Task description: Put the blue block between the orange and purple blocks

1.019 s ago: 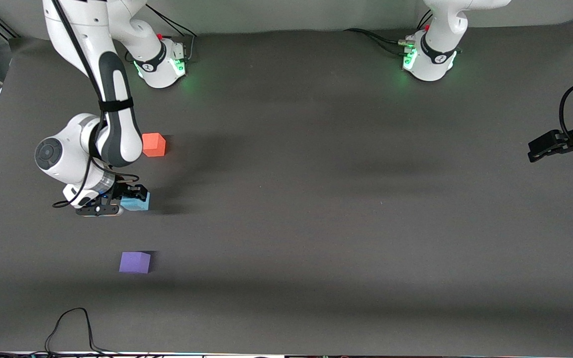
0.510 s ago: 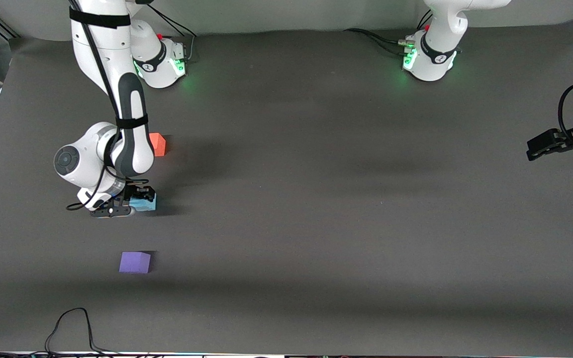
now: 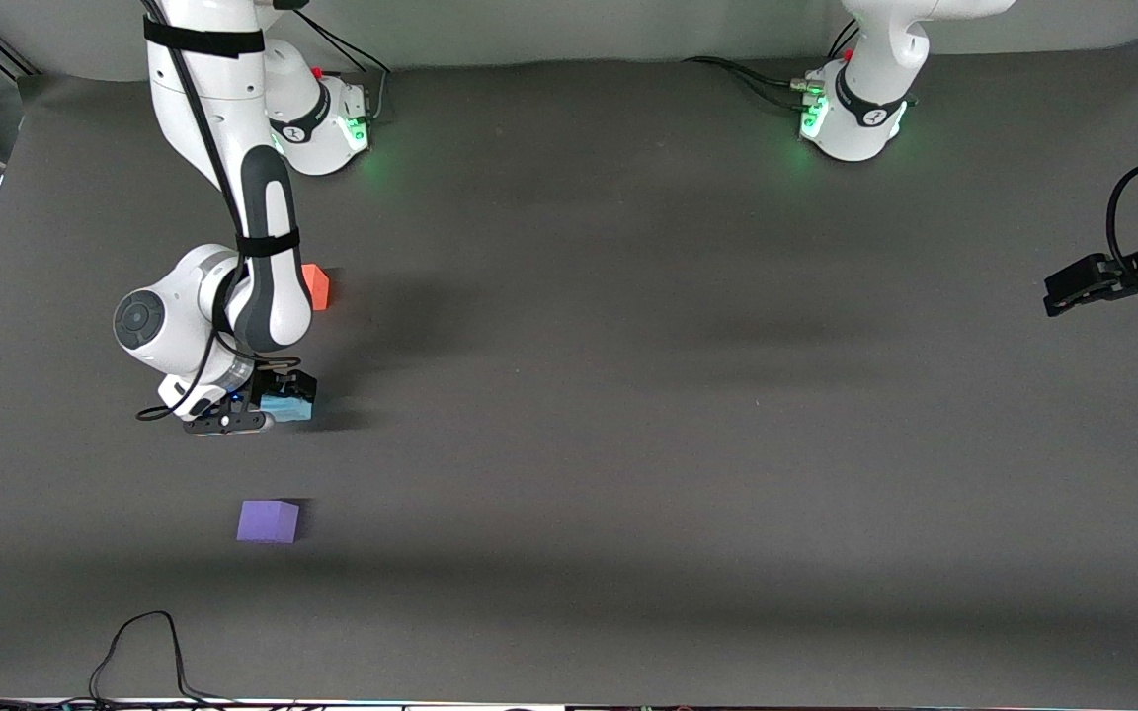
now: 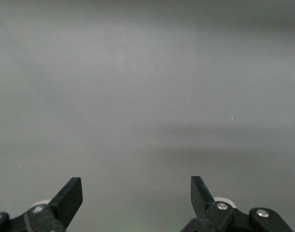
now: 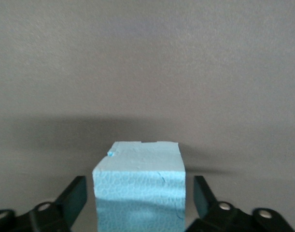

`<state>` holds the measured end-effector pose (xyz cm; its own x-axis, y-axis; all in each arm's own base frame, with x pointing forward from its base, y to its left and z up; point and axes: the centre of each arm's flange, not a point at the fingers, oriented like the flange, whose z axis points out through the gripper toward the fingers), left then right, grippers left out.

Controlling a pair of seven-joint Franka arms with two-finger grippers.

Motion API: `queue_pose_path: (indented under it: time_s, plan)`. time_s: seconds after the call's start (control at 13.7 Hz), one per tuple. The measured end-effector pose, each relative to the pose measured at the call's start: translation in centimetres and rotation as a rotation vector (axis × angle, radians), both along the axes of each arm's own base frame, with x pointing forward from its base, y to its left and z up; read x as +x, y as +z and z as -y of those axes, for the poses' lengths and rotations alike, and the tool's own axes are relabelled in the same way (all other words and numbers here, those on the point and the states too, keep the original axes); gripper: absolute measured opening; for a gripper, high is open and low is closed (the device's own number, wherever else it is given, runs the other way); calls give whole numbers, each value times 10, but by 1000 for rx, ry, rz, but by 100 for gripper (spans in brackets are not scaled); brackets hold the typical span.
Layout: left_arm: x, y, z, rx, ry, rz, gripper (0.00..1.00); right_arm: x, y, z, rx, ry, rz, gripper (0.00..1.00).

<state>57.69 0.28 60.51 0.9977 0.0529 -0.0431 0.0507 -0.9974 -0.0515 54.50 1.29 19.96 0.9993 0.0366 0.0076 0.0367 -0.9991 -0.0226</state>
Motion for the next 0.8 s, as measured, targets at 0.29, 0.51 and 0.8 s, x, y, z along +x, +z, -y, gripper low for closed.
queue_pose_path:
  time_s: [0.29,0.51,0.8]
  plan:
    - [0,0,0,0,0,0,100,10,22,11,12,-15,46,100]
    - [0,0,0,0,-1,0,100,13,45,47,3,-22,78,100]
    - [0,0,0,-1,-1,0,100,13,87,80,72,-67,81,100]
